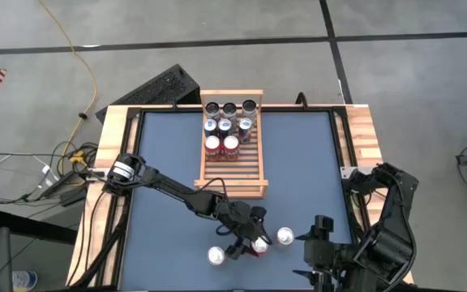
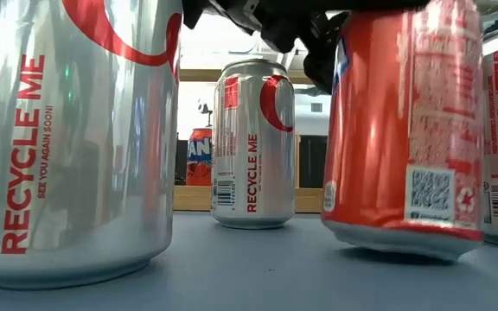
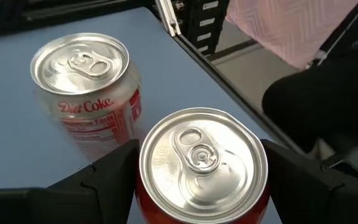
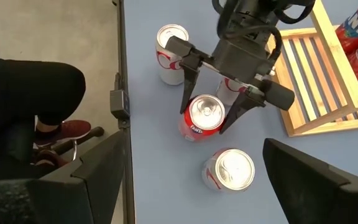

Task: Place canned beverage on shelf
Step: Put the orange soda can on the shelf aligned with the other orange soda cans

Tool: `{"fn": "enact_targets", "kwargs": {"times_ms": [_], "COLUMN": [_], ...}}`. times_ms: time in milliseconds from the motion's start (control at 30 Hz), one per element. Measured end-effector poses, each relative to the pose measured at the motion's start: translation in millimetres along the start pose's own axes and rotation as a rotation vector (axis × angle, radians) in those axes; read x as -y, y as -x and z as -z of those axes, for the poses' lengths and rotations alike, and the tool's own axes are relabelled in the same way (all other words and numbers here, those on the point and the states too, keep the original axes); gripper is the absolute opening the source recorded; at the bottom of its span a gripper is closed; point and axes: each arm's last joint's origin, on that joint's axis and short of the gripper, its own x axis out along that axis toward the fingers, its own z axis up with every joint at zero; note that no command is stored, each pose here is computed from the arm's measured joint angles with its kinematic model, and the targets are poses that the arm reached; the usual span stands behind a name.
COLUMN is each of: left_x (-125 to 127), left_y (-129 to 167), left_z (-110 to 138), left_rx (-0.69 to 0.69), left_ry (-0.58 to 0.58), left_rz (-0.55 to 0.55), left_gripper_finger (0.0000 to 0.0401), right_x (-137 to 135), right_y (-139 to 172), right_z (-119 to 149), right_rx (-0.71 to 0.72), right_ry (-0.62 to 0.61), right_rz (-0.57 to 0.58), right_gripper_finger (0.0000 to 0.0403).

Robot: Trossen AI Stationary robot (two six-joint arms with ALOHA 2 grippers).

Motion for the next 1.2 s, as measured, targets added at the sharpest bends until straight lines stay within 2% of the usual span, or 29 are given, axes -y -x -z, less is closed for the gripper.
{"fn": "enact_targets", "kwargs": {"times_ms": [200, 367, 500, 733, 933, 1067, 1200], "left_x": [2.4, 10.6, 19.5, 49.0, 54.4, 43.0, 23.7], "left_y": [0.1, 8.7, 24.4, 60.6, 103.4, 128.2, 140.2], "left_z": [-8.1, -20.5, -37.7, -75.7, -99.7, -109.3, -111.5], "left_rx": [0.021, 0.043, 0.081, 0.202, 0.266, 0.301, 0.32], "left_ry": [0.111, 0.111, 0.152, 0.143, 0.157, 0.185, 0.21], "left_rz": [-0.046, -0.188, -0.328, -0.474, -0.785, -0.976, -1.143], "left_gripper_finger": [0.0283, 0.0283, 0.0284, 0.0284, 0.0284, 0.0284, 0.0284], "right_x": [-5.8, -13.6, -13.3, -16.0, -16.3, -16.7, -16.5], "right_y": [-2.8, -5.6, -3.4, 3.5, 4.8, 5.4, 5.2], "right_z": [4.8, 12.7, 13.9, 23.9, 24.6, 25.2, 24.9], "right_rx": [-0.007, -0.022, -0.001, -0.008, 0.025, 0.026, 0.026], "right_ry": [0.013, 0.041, -0.035, -0.089, -0.085, -0.084, -0.085], "right_rz": [0.006, 0.015, 0.029, 0.038, 0.051, 0.049, 0.05], "right_gripper_finger": [0.0345, 0.0345, 0.0345, 0.0345, 0.0345, 0.0345, 0.0345]}}
